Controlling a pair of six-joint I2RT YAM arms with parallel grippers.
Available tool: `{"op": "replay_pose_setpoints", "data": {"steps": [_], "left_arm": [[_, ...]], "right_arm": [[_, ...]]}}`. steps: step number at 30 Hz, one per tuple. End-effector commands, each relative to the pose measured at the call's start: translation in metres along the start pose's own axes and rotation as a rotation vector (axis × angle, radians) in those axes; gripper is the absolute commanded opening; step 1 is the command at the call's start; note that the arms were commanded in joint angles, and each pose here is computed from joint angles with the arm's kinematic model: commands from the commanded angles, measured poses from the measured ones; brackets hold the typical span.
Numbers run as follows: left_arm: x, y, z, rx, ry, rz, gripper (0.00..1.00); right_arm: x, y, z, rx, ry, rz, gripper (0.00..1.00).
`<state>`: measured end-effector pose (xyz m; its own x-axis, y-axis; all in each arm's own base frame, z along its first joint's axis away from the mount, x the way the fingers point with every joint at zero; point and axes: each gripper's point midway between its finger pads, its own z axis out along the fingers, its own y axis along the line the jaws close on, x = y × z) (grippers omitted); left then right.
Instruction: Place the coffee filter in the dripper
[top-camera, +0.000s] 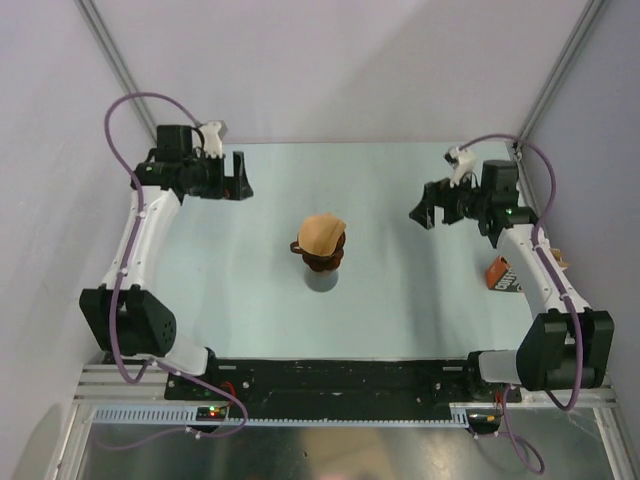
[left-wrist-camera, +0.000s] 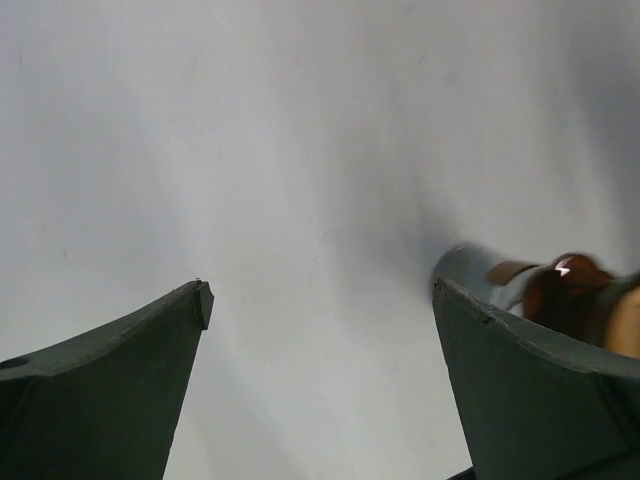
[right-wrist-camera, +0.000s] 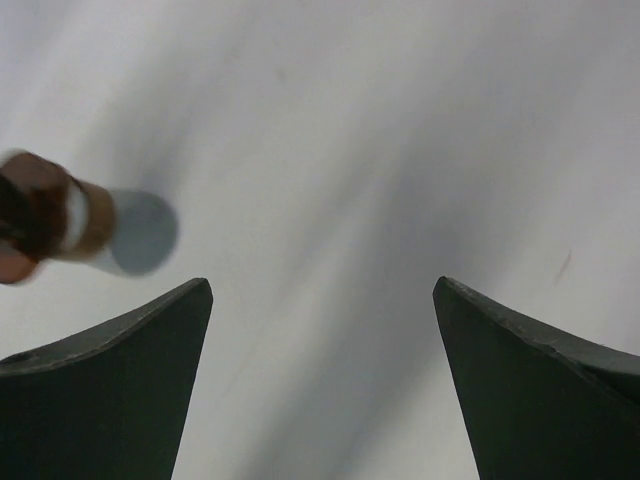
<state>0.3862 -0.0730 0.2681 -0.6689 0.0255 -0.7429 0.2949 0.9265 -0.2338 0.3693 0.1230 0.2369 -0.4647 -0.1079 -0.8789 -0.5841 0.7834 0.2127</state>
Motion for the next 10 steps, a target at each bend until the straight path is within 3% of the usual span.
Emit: {"op": "replay_pose_setpoints", "data": {"steps": [1,6,10], "left_arm": [[0.037,0.030,0.015,-0.103,0.095,0.089,1.00],[0.047,0.040,0.022,-0.139,0.089,0.095,1.00],[0.034,0.045,0.015,-0.190,0.043,0.103,1.00]], "right_arm": [[0.022,-0.022,-0.009,0.080,-0.023,-0.056,1.00],[0.043,-0.028,-0.008,0.103,-0.018,-0.058,1.00],[0.036,-0.028,-0.010,0.105,-0.052,-0.068,0.99]]}}
